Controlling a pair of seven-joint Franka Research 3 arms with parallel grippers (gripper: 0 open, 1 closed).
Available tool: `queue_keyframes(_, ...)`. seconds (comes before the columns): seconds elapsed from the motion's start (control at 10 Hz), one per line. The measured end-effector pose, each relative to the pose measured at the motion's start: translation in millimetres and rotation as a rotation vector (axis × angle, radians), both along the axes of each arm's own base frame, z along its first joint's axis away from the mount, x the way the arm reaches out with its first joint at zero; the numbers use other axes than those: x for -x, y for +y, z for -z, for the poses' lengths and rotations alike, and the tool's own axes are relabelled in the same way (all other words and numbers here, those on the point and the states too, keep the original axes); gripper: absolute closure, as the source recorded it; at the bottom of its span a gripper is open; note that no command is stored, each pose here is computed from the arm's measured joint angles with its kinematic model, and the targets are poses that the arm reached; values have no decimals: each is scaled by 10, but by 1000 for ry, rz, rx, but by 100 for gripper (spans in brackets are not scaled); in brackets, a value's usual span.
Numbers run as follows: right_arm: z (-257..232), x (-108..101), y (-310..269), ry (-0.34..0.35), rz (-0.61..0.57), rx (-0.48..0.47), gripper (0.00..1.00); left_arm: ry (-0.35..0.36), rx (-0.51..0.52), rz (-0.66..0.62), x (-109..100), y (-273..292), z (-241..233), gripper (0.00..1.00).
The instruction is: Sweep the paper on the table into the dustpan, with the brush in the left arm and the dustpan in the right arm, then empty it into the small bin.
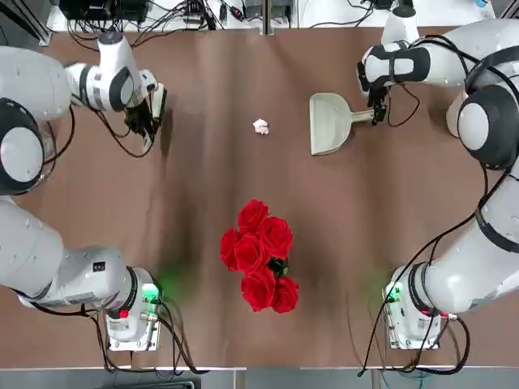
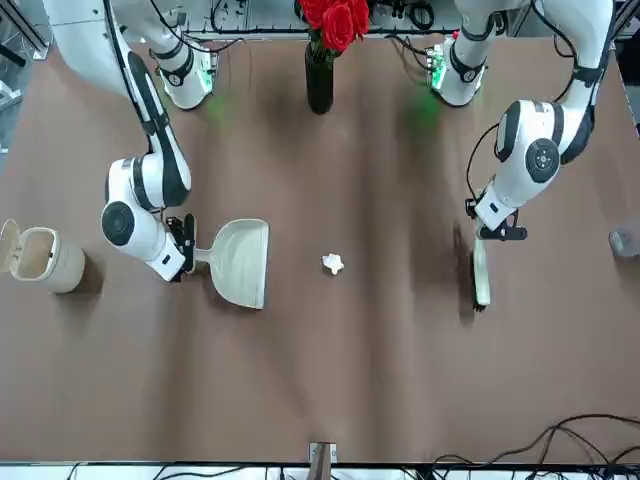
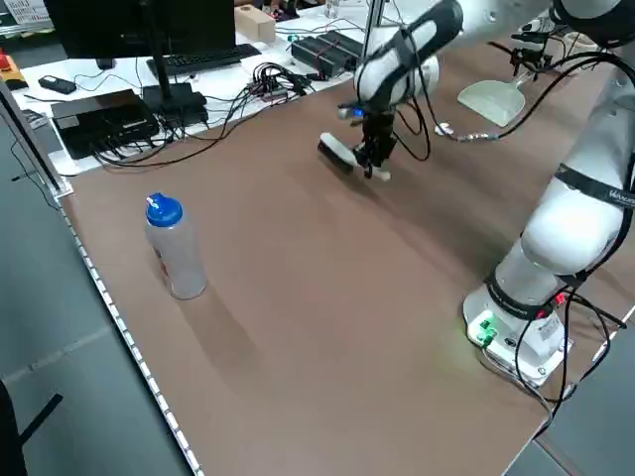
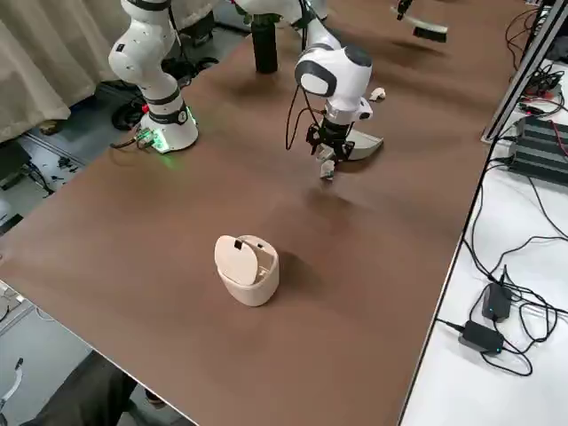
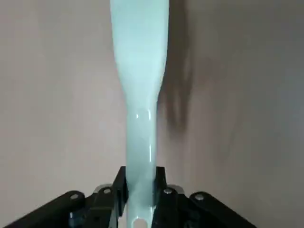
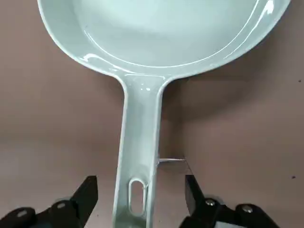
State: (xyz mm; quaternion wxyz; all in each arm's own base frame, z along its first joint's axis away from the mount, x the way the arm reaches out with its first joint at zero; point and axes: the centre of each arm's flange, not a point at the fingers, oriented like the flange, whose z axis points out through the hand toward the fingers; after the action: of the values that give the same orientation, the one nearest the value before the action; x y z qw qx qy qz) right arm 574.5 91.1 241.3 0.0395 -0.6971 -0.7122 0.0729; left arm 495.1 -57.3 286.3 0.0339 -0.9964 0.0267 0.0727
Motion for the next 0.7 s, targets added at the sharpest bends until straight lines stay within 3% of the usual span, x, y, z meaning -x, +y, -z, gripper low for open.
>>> queue_keyframes(0.2, -1, 0, 5, -1, 0, -1, 22, -27, -7, -10, -139, -301, -296, 73)
queue_keyframes(0.5, -2, 1, 17, -2, -1, -1, 26, -54, 6, 20, -178, -807, -421, 73)
queue_keyframes(0.7, -2, 1, 20, -2, -1, -1, 36, -30, 16, 11, -267, -1198, -477, 73)
